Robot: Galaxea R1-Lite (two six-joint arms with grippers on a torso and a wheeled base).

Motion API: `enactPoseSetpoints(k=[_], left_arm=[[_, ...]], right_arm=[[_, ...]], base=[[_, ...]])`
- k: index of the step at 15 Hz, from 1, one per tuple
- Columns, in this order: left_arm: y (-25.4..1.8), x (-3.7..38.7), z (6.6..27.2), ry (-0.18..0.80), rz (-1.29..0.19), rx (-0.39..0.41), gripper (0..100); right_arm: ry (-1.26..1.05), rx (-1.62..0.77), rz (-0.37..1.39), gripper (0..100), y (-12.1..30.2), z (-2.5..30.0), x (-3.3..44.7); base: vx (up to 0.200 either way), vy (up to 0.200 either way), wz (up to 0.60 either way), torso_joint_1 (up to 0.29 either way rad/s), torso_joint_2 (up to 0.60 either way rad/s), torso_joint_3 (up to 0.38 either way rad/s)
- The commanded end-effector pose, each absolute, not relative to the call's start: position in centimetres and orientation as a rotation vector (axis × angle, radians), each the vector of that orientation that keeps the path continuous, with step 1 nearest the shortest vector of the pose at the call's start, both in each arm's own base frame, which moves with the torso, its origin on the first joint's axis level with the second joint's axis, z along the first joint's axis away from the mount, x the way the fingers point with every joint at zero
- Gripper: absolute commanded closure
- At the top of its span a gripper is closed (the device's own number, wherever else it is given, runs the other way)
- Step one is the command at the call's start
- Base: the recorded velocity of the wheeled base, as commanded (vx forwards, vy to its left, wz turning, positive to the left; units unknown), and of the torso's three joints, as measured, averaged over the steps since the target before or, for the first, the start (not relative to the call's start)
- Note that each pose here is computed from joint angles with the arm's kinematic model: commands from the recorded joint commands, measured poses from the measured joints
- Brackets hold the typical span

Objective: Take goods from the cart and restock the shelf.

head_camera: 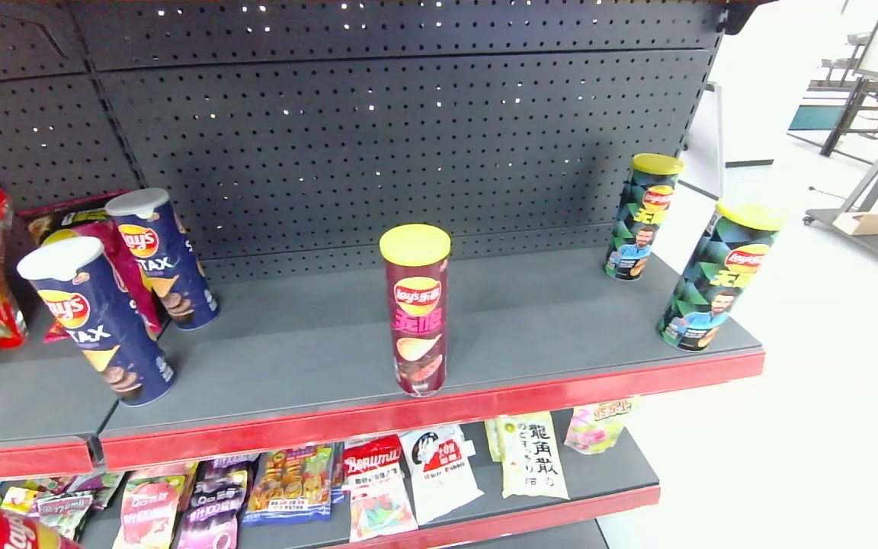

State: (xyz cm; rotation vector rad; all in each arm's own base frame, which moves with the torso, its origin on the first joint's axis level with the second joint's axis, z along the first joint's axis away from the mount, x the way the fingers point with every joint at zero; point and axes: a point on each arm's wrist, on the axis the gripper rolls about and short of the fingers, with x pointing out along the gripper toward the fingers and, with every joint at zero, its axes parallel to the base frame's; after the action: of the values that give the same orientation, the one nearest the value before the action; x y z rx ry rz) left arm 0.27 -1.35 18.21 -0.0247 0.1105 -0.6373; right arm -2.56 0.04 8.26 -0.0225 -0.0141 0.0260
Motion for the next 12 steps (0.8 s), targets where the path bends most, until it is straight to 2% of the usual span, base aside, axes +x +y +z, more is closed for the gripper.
enactPoseSetpoints(k=[1, 4, 6, 8, 12], left_arm=[[-1.3, 0.7, 18.2, 0.133, -0.626, -0.031, 100], [-1.1, 3.8, 18.9, 0.176, -0.540, -0.037, 100], [-1.0, 7.6, 19.5, 0.193, -0.489, -0.036, 100], [-1.0, 10.5, 19.6, 0.192, -0.492, -0.033, 100], [-1.6, 12.0, 19.4, 0.201, -0.546, -0.033, 100]], right_arm=[[-0.013, -0.023, 0.027, 0, 0.0, 8.3, -2.5], [-0.013, -0.019, 0.027, 0, 0.0, 8.3, -2.5], [-0.013, -0.016, 0.066, 0, 0.1, 8.3, -2.6], [-0.016, -0.016, 0.109, 0, 0.2, 8.3, -2.6], [0.000, -0.038, 0.058, 0, 0.2, 8.3, -2.5]], base=[[0.000, 0.000, 0.00, 0.000, 0.00, 0.000], [0.000, 0.000, 0.00, 0.000, 0.00, 0.000], [0.000, 0.000, 0.00, 0.000, 0.00, 0.000], [0.000, 0.000, 0.00, 0.000, 0.00, 0.000], [0.000, 0.000, 0.00, 0.000, 0.00, 0.000]])
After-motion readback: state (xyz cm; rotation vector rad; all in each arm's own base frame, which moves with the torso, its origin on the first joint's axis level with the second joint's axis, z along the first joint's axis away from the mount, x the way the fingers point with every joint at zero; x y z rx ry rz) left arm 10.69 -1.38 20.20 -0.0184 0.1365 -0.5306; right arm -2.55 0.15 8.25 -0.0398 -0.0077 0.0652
